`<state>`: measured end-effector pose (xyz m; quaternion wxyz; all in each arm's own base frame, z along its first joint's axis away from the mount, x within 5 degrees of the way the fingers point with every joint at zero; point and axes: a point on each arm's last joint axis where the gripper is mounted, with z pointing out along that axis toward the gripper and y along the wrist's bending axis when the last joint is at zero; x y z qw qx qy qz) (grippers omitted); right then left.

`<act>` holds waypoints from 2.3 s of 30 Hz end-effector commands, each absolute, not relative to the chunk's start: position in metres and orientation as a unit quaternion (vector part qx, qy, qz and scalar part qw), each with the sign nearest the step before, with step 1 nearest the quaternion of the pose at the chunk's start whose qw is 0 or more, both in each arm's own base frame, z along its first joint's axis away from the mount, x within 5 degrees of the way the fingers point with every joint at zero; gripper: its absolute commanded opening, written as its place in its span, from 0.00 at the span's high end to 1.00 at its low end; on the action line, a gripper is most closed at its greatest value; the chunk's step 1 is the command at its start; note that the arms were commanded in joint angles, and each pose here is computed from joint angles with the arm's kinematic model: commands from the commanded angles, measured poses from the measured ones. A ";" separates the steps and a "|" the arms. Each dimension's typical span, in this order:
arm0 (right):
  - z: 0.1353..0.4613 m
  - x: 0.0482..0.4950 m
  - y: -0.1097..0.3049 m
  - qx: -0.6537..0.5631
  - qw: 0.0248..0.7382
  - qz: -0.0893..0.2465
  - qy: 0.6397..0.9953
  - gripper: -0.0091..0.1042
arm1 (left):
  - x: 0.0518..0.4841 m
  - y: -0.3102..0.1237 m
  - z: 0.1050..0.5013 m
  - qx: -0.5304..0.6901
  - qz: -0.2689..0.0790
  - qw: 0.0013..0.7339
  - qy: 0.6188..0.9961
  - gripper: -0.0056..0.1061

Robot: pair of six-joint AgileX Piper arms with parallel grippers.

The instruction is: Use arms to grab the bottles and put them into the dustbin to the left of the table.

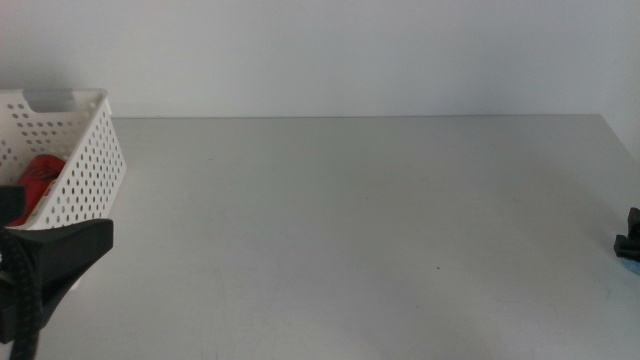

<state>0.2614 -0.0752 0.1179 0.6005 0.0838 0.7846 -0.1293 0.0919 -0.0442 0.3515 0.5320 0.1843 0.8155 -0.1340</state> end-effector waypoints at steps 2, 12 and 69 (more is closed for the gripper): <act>0.145 0.269 -0.071 0.054 0.681 -0.152 0.714 0.75 | 0.093 -0.045 0.366 0.170 -0.147 0.570 0.790 0.13; 0.195 0.329 0.040 -0.082 0.751 0.049 0.654 0.93 | 0.093 -0.045 0.366 0.170 -0.147 0.570 0.790 0.13; 0.263 0.319 0.254 -0.291 0.560 0.291 0.719 0.26 | 0.093 -0.045 0.366 0.171 -0.147 0.570 0.790 0.13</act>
